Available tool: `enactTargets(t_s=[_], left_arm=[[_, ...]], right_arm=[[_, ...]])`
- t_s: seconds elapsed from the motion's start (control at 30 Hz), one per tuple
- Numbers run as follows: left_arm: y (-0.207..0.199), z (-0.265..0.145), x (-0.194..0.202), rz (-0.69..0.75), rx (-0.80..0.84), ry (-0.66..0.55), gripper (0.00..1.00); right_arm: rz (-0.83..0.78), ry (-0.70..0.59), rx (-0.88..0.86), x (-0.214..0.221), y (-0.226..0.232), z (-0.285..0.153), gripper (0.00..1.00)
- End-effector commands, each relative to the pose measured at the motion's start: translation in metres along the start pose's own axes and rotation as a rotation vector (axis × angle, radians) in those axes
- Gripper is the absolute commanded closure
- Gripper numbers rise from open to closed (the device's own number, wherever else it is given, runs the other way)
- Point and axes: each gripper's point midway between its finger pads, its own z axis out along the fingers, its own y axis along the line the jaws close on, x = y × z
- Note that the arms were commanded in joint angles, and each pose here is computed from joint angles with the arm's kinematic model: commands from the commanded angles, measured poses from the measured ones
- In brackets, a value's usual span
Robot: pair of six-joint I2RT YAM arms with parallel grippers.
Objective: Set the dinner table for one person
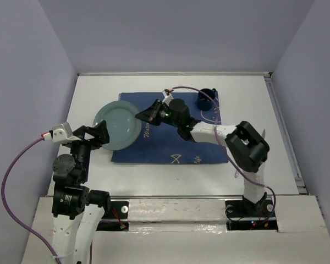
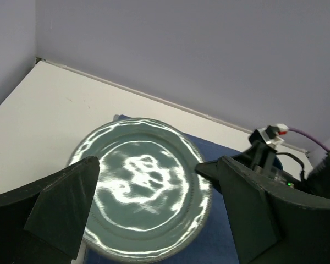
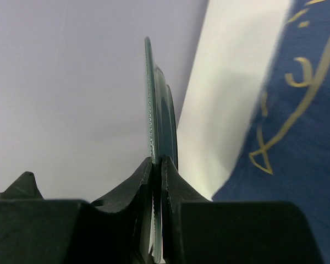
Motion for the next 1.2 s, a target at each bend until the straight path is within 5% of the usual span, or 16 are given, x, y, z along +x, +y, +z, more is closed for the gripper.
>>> enactTargets(t_s=[0.0, 0.33, 1.13, 1.17], left_arm=[[-0.009, 0.0, -0.01, -0.01, 0.043, -0.036, 0.01], [-0.012, 0.003, 0.001, -0.007, 0.064, 0.003, 0.01], [-0.016, 0.011, 0.009, 0.0, 0.081, 0.041, 0.01], [-0.015, 0.01, 0.008, 0.001, 0.08, 0.039, 0.01]], right_arm=[[-0.003, -0.243, -0.261, -0.069, 0.077, -0.068, 1.0], [0.027, -0.437, -0.118, -0.125, -0.004, -0.156, 1.0], [0.1, -0.403, 0.034, -0.131, -0.114, -0.154, 1.0], [0.1, -0.398, 0.048, -0.127, -0.119, -0.155, 0.93]])
